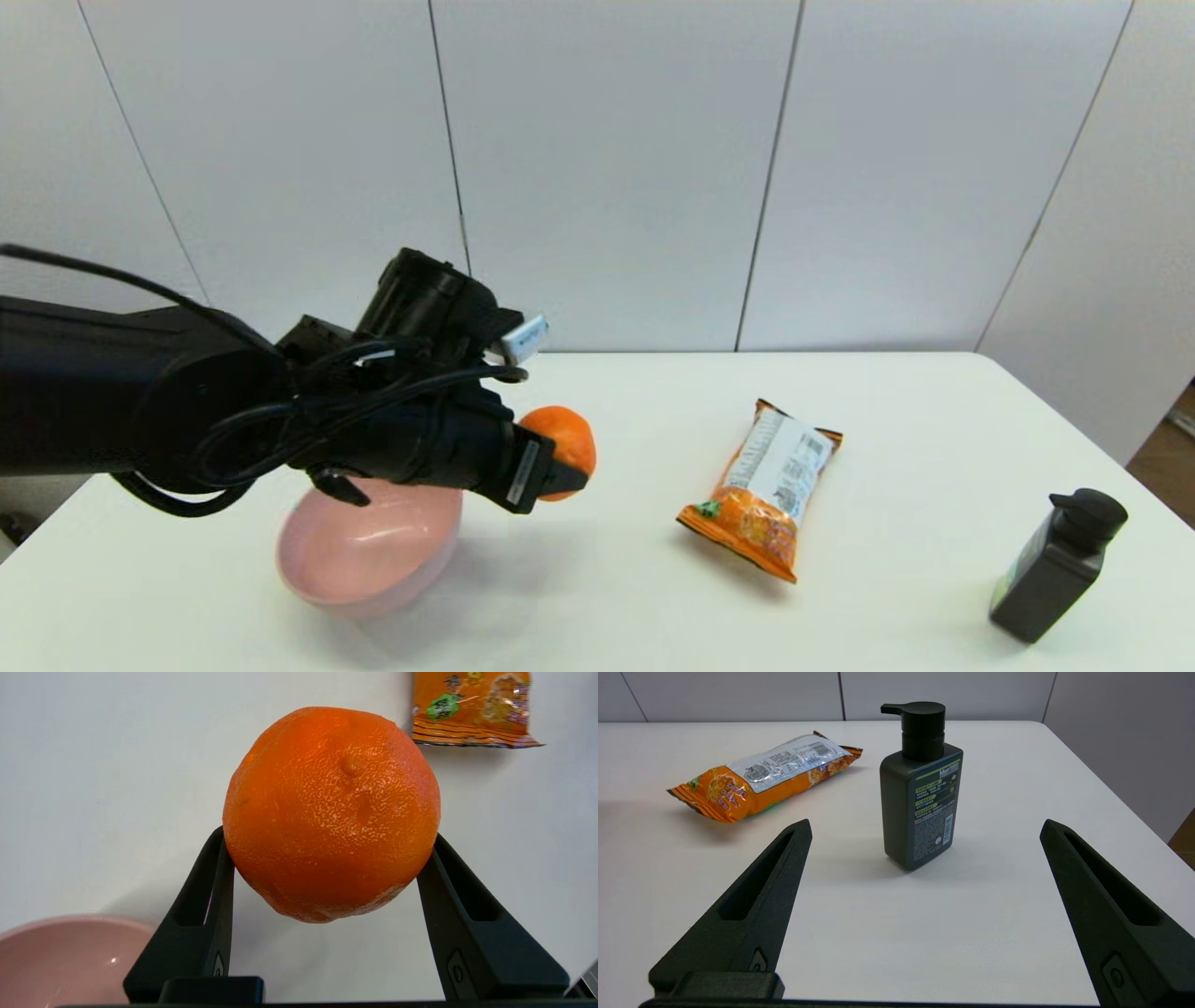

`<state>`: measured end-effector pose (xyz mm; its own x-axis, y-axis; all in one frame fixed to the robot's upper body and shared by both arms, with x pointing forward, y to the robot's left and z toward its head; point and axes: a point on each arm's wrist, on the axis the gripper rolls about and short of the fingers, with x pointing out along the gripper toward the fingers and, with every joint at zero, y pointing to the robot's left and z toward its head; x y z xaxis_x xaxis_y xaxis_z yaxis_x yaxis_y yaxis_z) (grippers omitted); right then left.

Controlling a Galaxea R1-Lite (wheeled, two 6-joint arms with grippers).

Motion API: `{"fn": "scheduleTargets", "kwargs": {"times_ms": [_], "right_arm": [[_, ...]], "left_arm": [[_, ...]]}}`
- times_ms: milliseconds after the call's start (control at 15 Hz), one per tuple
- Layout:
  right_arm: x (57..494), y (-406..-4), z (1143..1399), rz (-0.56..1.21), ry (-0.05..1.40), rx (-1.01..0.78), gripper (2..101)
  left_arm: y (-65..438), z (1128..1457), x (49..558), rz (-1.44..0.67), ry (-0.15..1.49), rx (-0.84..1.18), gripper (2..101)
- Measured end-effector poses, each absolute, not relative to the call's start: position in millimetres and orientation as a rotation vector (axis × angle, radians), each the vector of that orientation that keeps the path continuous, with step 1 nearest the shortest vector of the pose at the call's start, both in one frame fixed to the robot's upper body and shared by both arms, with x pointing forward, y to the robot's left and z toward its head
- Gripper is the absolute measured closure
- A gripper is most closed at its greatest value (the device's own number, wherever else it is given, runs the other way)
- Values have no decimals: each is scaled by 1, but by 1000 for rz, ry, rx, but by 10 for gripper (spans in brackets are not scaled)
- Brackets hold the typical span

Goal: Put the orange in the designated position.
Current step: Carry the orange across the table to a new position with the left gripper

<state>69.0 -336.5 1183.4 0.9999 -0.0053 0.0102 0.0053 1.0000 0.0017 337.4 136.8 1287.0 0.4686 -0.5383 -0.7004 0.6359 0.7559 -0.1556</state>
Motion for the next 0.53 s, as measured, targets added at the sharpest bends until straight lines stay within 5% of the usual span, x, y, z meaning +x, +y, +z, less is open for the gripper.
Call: {"fn": "scheduleTargets", "kwargs": {"times_ms": [533], "right_arm": [[69, -337, 1183, -5, -10, 2, 52]], "left_arm": [[118, 1257, 346, -712, 891, 184, 382]]}}
